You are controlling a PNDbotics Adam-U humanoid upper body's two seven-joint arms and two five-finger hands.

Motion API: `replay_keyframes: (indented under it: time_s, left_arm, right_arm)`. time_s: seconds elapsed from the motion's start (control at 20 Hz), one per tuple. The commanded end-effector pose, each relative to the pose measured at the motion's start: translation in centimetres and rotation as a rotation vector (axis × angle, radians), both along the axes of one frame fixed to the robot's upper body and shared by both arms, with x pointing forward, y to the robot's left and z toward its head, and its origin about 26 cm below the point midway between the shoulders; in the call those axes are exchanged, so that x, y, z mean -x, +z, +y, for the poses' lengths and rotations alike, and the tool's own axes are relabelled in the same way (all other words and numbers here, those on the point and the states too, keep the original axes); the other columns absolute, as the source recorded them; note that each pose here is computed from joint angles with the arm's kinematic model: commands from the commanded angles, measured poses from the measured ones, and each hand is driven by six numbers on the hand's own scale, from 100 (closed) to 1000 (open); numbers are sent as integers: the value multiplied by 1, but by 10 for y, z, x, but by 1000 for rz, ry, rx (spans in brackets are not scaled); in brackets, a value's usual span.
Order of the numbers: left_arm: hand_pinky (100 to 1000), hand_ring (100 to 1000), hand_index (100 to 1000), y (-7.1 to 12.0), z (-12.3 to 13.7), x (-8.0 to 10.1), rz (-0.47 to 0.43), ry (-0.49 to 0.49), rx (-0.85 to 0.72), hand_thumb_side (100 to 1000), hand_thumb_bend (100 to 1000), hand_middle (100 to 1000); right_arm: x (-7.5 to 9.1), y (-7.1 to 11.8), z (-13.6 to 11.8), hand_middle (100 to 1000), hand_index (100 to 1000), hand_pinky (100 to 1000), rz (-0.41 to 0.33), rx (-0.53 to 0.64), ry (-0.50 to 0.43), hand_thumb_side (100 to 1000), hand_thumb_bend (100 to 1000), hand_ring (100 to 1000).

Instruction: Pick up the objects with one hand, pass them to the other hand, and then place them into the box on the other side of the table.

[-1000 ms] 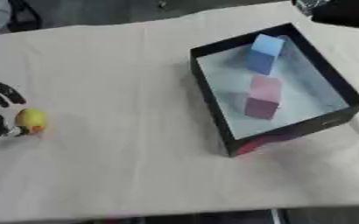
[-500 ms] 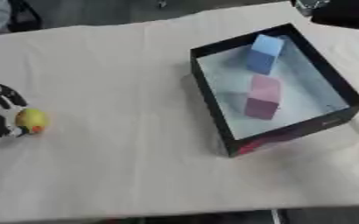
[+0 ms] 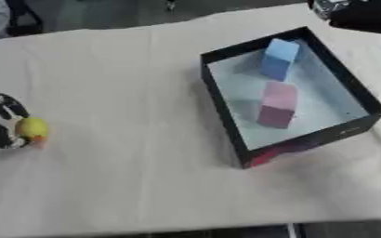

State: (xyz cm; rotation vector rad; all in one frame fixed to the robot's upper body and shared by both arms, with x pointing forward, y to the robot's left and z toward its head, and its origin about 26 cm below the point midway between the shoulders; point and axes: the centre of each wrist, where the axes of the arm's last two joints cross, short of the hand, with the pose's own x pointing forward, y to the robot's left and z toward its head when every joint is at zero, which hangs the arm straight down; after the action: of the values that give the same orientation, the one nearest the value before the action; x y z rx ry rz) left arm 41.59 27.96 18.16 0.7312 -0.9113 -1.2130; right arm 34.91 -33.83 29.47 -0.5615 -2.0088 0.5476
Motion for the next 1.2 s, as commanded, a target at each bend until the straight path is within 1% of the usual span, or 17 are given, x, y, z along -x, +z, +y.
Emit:
replay_keyframes:
  time_s: [0.05,0.25,0.5,0.75,0.8,0.85,0.9,0.95,1.0,1.2]
  left_arm:
    - [853,840,782,10,5,-3,-18,12,-22,100,399,796]
    - [849,837,776,7,5,-5,-23,18,-35,100,384,793]
    - [839,827,730,5,5,-7,-44,25,-41,100,292,776]
    - [839,827,730,4,4,-7,-49,26,-37,100,292,776]
    - [829,797,645,6,4,-7,-57,24,-34,114,142,746]
    - [827,791,597,13,4,-6,-85,18,-26,105,124,735]
    - [825,778,574,16,4,-4,-109,11,-18,100,118,714]
    - [823,762,564,18,3,-1,-122,4,-10,100,110,689]
    - [822,758,563,20,3,1,-128,1,-2,100,109,683]
    - [821,758,561,29,3,9,-170,-9,12,100,120,681]
  right_arm:
    - [3,12,-1,810,853,918,-34,9,1,226,315,871]
    - [3,12,-2,810,852,918,-34,9,0,226,316,871]
    - [3,11,-2,810,853,918,-32,8,-2,227,314,871]
    - [3,11,-3,810,853,918,-32,8,-3,227,314,871]
    - [3,11,-3,810,852,918,-31,7,-4,227,317,871]
    - [3,11,-3,810,852,918,-30,8,-5,227,317,871]
    - [3,10,-3,810,851,918,-30,8,-6,227,317,870]
    - [3,10,-3,810,851,918,-30,8,-5,227,316,870]
    - [3,10,-3,810,851,918,-30,8,-5,227,316,870]
    - [3,11,-3,810,850,918,-32,8,-2,223,322,870]
